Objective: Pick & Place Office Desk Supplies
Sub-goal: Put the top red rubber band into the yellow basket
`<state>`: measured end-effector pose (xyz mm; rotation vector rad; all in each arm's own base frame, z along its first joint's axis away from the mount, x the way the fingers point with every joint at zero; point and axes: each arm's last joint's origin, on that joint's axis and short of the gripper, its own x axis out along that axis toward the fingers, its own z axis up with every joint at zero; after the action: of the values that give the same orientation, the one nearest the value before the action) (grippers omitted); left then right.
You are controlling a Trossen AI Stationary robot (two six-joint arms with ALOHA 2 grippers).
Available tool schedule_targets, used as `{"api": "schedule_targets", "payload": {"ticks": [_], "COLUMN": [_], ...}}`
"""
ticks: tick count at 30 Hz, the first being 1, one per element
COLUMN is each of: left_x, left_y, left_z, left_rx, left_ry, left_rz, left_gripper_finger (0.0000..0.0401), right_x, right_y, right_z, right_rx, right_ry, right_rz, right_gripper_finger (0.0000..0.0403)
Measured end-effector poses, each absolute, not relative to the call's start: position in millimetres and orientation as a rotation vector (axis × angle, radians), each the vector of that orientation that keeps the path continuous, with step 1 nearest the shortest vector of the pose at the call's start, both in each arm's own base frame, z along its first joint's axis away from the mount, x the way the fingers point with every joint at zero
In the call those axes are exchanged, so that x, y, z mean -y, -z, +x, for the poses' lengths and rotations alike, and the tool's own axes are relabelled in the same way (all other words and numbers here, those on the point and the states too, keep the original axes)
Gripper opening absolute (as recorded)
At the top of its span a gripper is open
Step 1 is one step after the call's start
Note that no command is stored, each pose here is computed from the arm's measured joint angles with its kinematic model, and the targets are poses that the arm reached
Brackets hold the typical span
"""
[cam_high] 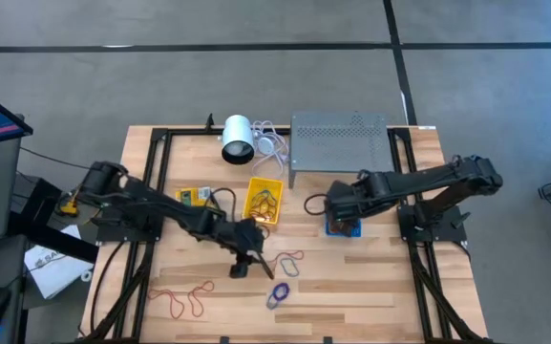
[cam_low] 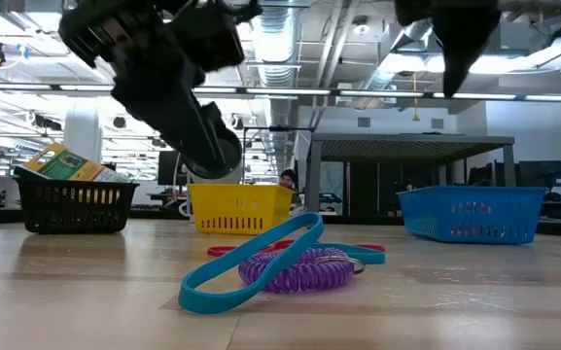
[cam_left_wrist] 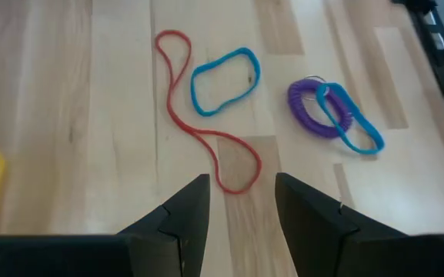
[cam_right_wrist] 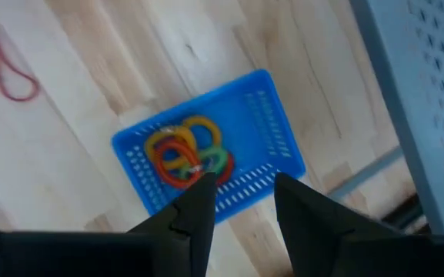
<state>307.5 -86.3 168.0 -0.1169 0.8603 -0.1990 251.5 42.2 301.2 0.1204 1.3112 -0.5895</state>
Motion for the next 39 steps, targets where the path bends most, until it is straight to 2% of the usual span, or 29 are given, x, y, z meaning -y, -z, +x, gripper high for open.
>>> {"api": "schedule_targets", "payload": {"ticks": [11,20,27,31,36,39], "left_x": [107.1,115.4,116.3,116.4,115.5,115.1], "left_y": [-139.9,-124.6,-120.2,-119.8,-119.2,-118.7], "left_z": [330.2,340.1,341.3,341.2,341.1,340.9], "left_rx": [-0.954,-1.026,-1.032,-1.029,-1.030,-1.034], "left_ry": [0.157,0.060,0.043,0.023,0.013,0.014], "left_rz": [-0.052,0.079,0.095,0.098,0.107,0.117], "left_gripper_finger": [0.0144,0.0144,0.0141,0.0105,0.0014,0.0004], "right_x": [-46.7,-52.8,-53.7,-55.4,-57.4,-57.4], "right_y": [-288.8,-283.6,-283.5,-283.7,-283.8,-283.7], "right_z": [212.7,209.0,210.9,210.4,210.2,210.3], "right_rx": [-1.204,-1.154,-1.142,-1.139,-1.136,-1.137], "right_ry": [0.680,0.642,0.630,0.624,0.615,0.615], "right_rz": [0.212,0.228,0.230,0.224,0.220,0.220], "right_gripper_finger": [0.0127,0.0127,0.0127,0.0127,0.0127,0.0127]}}
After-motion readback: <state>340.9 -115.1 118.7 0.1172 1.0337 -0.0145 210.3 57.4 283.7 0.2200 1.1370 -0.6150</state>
